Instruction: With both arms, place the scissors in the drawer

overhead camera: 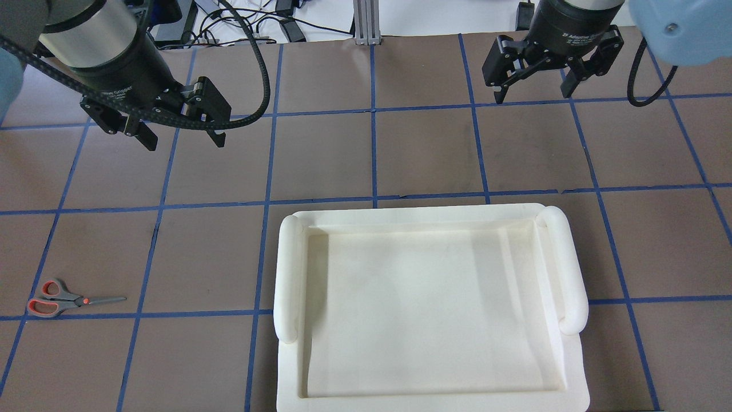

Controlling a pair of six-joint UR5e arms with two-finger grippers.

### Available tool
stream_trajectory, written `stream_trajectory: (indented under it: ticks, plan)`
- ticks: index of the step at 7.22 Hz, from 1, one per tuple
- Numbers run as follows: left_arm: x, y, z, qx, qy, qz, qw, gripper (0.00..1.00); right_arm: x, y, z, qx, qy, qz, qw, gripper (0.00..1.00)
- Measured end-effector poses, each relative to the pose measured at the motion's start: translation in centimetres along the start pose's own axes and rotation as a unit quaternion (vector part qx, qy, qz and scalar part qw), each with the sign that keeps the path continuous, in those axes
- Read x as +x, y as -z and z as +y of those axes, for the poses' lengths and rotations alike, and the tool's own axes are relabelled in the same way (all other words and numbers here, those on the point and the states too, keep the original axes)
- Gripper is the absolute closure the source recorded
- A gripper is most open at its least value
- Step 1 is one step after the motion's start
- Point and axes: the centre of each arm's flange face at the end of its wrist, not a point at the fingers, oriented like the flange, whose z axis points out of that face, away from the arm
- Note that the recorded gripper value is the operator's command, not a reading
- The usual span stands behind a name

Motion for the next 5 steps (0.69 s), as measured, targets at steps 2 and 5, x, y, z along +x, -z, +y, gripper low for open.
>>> stream_trajectory:
  ticks: [2,5]
  plan:
    - [-0.01,0.03,0.06,-0.001,0.0,0.0,1.0,0.0,0.0,-0.01,0.01,0.0,0.0,0.0,1.0,0.0]
    - [-0.87,-0.11,-0.01,-0.002,-0.047,0.0,0.9989,0.0,-0.01,-0.14,0.14,-0.007,0.0,0.0,1.0,0.0]
